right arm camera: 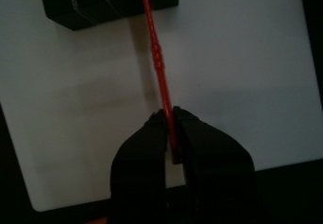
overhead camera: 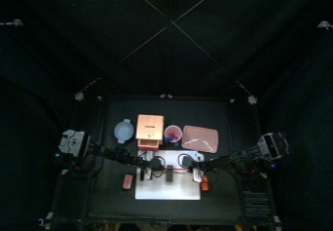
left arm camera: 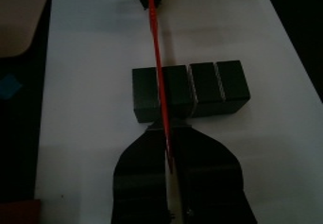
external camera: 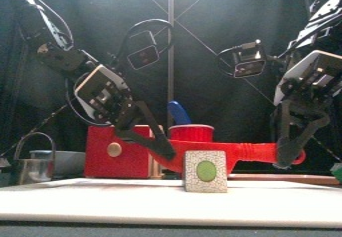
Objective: Place sushi on board then cut the sushi with the knife then place the pieces on the plate
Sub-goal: Cut the sushi into 4 pieces
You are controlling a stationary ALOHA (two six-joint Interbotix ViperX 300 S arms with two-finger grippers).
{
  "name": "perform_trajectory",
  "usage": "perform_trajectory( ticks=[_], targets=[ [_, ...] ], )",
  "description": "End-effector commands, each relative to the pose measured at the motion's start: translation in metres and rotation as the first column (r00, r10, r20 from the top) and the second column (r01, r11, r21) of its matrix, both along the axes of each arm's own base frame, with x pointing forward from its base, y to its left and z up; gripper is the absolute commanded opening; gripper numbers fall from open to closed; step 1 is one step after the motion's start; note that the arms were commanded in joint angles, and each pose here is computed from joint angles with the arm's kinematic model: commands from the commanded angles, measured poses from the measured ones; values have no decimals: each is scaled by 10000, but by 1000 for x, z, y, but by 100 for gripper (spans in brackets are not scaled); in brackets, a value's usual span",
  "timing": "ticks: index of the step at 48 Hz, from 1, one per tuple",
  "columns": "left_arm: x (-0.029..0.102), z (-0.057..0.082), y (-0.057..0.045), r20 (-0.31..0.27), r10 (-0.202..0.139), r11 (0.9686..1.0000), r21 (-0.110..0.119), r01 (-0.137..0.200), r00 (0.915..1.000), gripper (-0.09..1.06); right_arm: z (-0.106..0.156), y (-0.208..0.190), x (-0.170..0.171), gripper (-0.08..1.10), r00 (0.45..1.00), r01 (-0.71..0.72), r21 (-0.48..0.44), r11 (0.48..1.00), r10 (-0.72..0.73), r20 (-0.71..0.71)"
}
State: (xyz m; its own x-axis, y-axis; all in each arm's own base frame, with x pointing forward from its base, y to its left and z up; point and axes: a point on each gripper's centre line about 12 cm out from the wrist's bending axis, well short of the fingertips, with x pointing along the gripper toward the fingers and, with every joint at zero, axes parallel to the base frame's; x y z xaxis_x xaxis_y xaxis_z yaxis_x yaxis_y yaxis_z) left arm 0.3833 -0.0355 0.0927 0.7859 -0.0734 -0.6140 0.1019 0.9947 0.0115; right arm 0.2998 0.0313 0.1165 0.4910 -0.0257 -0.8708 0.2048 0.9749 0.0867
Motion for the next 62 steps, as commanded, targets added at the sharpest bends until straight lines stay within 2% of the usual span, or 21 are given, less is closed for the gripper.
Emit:
perform_trajectory(
  ticks=[1, 18, 22, 29, 39, 45, 49, 56, 62],
  targets=[
    [-2, -1, 4, -149, 46, 10000, 53, -45, 9999, 31, 1, -8, -1, 32, 10000, 50, -228, 9997, -51, -36],
    [-3, -8, 6, -333, 108, 9999, 69, -105, 9994, 31, 0, -15, 0, 32, 10000, 5, -497, 9988, -9, -84],
    [-2, -5, 6, -240, 98, 9999, 73, -96, 9997, 31, 2, -15, 1, 32, 10000, 15, -496, 9988, -16, -4],
    [-1, 15, 8, 255, 61, 9999, 106, -63, 9997, 31, 15, -17, 3, 32, 9998, 105, -594, 9982, -95, 172],
    [-5, 55, 8, 983, -85, 9998, 205, 65, 9951, 31, 46, -20, -4, 32, 9994, 334, -1065, 9937, -321, 136],
    [-8, 67, 5, 1181, -162, 9997, 183, 141, 9929, 31, 64, -9, -4, 32, 9981, 156, -918, 9957, -101, 604],
    [-8, 65, 0, 1133, -251, 9996, 151, 235, 9932, 31, 65, 1, -5, 32, 9979, -36, -791, 9969, 87, 644],
    [-8, 53, -19, 839, -716, 9974, 114, 709, 9939, 31, 56, 17, -6, 32, 9990, -297, -501, 9983, 313, 311],
    [-6, 43, -28, 576, -889, 9960, 81, 886, 9944, 31, 46, 25, -6, 32, 9993, -360, -312, 9989, 358, -41]
  ],
)
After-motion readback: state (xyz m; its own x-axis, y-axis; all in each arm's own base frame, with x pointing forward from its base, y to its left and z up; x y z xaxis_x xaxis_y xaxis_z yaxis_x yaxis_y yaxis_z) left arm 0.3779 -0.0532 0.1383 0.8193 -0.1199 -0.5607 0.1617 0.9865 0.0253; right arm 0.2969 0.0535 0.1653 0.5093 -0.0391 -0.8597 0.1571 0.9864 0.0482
